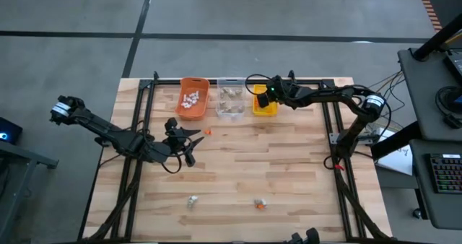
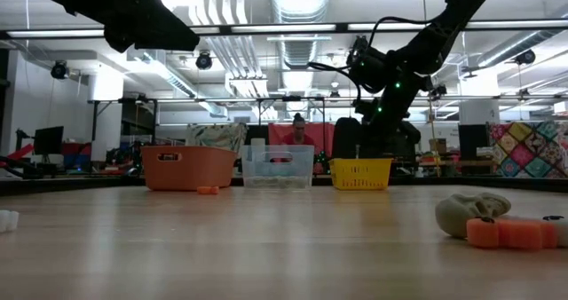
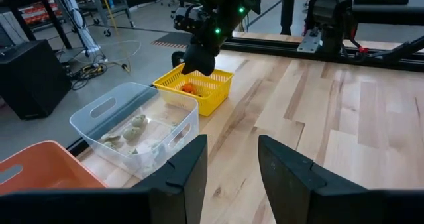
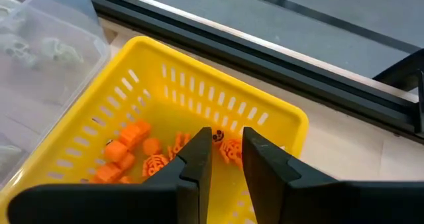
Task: Sort Halloween decoration
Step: Put the gray skull toy into the transparent bin
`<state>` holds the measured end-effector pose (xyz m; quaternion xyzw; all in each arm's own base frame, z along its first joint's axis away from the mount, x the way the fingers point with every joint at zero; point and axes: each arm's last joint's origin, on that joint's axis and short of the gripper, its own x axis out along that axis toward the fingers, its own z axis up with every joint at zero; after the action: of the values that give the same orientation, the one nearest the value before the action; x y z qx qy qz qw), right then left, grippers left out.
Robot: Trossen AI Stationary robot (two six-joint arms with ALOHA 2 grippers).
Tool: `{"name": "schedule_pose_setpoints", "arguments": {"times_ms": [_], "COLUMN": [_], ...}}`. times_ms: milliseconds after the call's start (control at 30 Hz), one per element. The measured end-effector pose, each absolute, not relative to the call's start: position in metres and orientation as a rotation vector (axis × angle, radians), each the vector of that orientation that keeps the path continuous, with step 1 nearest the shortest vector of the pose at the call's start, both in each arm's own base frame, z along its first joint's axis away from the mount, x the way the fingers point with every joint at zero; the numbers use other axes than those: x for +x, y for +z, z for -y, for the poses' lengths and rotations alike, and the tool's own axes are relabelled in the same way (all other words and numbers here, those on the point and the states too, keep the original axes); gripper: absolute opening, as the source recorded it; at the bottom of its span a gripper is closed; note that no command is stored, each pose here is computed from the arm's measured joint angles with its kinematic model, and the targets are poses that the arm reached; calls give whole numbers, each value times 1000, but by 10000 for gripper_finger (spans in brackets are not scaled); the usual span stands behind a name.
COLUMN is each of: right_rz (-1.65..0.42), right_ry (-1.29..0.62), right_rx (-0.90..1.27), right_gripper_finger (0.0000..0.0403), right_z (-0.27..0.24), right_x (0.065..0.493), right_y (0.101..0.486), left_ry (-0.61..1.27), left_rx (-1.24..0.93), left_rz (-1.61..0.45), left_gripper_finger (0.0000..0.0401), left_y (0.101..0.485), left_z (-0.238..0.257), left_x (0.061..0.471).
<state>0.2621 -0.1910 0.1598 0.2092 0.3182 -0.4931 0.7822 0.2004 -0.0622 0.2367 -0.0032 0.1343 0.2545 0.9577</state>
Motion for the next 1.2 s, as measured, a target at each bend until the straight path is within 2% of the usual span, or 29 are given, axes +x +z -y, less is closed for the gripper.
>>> {"name": "schedule_pose_setpoints", "arguments": {"times_ms": [200, 400, 567, 800, 1000, 1100, 1200], "right_rz": [-666, -574, -510, -486, -483, -494, -504], "right_ry": [-1040, -927, -833, -679, -576, -547, -530], "right_rx": [433, 399, 355, 301, 264, 248, 240], "right_gripper_finger": [74, 75, 75, 75, 75, 75, 75], "right_z": [187, 167, 137, 90, 63, 56, 51], "right_x": [262, 264, 264, 262, 267, 269, 271], "right_y": [170, 204, 234, 260, 264, 263, 261], "left_ry": [517, 350, 323, 132, -4, -15, 57], "left_rx": [-28, -92, -147, -367, -551, -642, -731], "left_rz": [-267, -295, -284, -294, -421, -568, -766], "left_gripper_finger": [118, 118, 118, 118, 118, 118, 118], "left_y": [237, 237, 241, 254, 257, 254, 252], "left_z": [62, 67, 69, 81, 110, 129, 148], "left_x": [200, 203, 204, 208, 216, 224, 231]}}
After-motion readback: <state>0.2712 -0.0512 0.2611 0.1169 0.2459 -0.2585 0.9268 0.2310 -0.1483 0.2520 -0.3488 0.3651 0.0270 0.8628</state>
